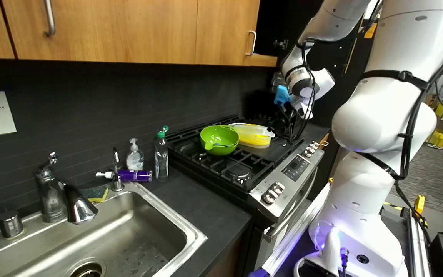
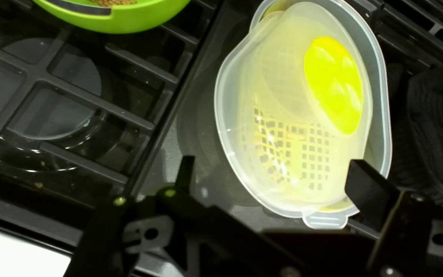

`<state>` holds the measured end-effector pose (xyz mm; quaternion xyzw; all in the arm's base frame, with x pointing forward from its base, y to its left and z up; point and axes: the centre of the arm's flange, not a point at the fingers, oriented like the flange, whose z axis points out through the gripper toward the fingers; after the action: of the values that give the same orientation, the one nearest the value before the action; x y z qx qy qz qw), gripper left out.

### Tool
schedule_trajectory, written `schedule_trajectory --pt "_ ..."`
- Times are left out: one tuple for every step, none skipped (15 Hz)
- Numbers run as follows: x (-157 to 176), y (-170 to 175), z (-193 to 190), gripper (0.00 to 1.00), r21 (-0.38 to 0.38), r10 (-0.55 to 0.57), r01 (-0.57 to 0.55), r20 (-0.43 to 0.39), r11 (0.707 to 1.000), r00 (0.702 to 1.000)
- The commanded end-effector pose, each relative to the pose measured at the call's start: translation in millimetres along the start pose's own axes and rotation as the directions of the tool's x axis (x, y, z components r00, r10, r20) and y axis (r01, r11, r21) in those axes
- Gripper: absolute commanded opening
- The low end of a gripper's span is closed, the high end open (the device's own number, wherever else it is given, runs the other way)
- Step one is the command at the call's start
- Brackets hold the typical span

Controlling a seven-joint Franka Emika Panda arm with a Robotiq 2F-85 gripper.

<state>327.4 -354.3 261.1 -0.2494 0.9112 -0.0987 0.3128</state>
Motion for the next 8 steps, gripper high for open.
schedule_trajectory --pt "-6 -20 13 1.00 0.017 -0.049 0.050 -0.053 0.999 0.997" --pt "-7 -23 17 1.00 0.016 -0.056 0.057 -0.060 0.998 0.997" --pt "-6 -24 19 1.00 0.012 -0.062 0.063 -0.066 0.998 0.996" --pt "-6 -26 23 1.00 0.007 -0.068 0.068 -0.069 0.998 0.995" --pt "-5 -26 25 1.00 0.001 -0.069 0.069 -0.072 0.998 0.995" --pt "-3 -25 28 1.00 -0.003 -0.066 0.066 -0.075 0.998 0.995" --pt "-1 -24 30 1.00 -0.006 -0.062 0.062 -0.076 0.998 0.995" --pt "1 -22 32 1.00 -0.010 -0.060 0.060 -0.077 0.998 0.995"
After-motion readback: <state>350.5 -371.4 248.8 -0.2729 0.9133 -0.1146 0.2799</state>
